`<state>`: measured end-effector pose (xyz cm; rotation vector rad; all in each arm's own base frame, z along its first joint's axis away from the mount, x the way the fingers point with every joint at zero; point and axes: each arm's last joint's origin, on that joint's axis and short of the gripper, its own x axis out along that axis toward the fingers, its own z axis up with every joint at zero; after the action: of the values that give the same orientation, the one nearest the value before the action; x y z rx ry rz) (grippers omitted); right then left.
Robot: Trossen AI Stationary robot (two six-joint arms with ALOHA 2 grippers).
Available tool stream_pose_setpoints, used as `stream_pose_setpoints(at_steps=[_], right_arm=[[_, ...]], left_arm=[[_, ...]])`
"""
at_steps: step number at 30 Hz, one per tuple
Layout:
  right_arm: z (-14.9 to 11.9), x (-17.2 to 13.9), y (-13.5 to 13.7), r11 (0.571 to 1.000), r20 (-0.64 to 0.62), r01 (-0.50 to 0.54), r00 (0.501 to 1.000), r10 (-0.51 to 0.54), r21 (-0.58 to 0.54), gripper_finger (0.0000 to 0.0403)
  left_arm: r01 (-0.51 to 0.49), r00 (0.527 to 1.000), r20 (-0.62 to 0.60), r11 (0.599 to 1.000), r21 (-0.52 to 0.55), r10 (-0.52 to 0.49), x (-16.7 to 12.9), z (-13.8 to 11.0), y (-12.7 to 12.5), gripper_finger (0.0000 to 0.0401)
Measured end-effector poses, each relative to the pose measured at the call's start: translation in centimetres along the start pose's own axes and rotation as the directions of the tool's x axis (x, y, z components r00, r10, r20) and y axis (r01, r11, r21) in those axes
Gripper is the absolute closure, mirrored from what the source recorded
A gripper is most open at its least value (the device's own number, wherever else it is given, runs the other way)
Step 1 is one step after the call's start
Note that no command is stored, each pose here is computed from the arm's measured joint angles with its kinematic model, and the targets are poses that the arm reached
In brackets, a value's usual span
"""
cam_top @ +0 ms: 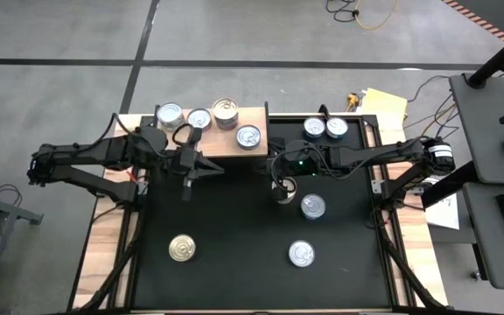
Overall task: Stack canned seafood by type on shelf
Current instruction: Move the blue tuna can to the bottom right of the table
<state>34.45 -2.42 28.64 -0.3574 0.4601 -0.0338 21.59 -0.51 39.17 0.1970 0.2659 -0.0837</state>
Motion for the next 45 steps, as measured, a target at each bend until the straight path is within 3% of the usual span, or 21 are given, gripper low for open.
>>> stream_pose_setpoints(at_steps=[17,21,26,30,33,37,42,45], right_arm=[[0.4,0.0,-0.2,1.0,0.036,0.015,0.999,-0.014,-0.008,0.0394],[0.8,0.0,-0.4,0.993,0.082,0.024,0.996,-0.034,0.116,0.0394],[0.3,-0.3,-0.8,0.974,0.031,0.022,0.999,-0.029,0.227,0.0394],[0.2,-1.7,-1.4,0.952,-0.03,0.081,0.997,-0.075,0.294,0.0394],[0.1,-3.4,-1.7,0.923,-0.113,0.174,0.983,-0.144,0.343,0.0394],[-0.6,-6.3,-2.0,0.853,-0.258,0.318,0.94,-0.225,0.414,0.0394],[-1.7,-8.9,-2.2,0.756,-0.413,0.479,0.859,-0.301,0.446,0.0394],[-1.7,-9.4,-2.4,0.729,-0.432,0.537,0.828,-0.358,0.425,0.0394]], left_arm=[[0.008,0.997,-0.081,1.0,0.022,-0.006,0.8,-0.8,-0.1,0.0401],[0.023,0.997,-0.074,1.0,-0.008,-0.024,0.5,-0.8,0.0,0.0401],[0.058,0.997,-0.056,0.997,-0.044,-0.06,-0.4,-0.9,-0.2,0.0401],[0.053,0.997,-0.05,0.997,-0.064,-0.057,-1.4,-2.0,-0.5,0.0401],[0.05,0.998,-0.044,0.994,-0.096,-0.054,-2.0,-3.0,-0.7,0.0401],[0.038,0.999,0.002,0.99,-0.133,-0.038,-2.9,-4.4,-1.0,0.0401],[-0.093,0.996,0.006,0.985,-0.144,0.095,-2.9,-7.5,-1.3,0.0401],[-0.149,0.988,0.02,0.978,-0.143,0.153,-2.4,-9.1,-1.4,0.0401]])
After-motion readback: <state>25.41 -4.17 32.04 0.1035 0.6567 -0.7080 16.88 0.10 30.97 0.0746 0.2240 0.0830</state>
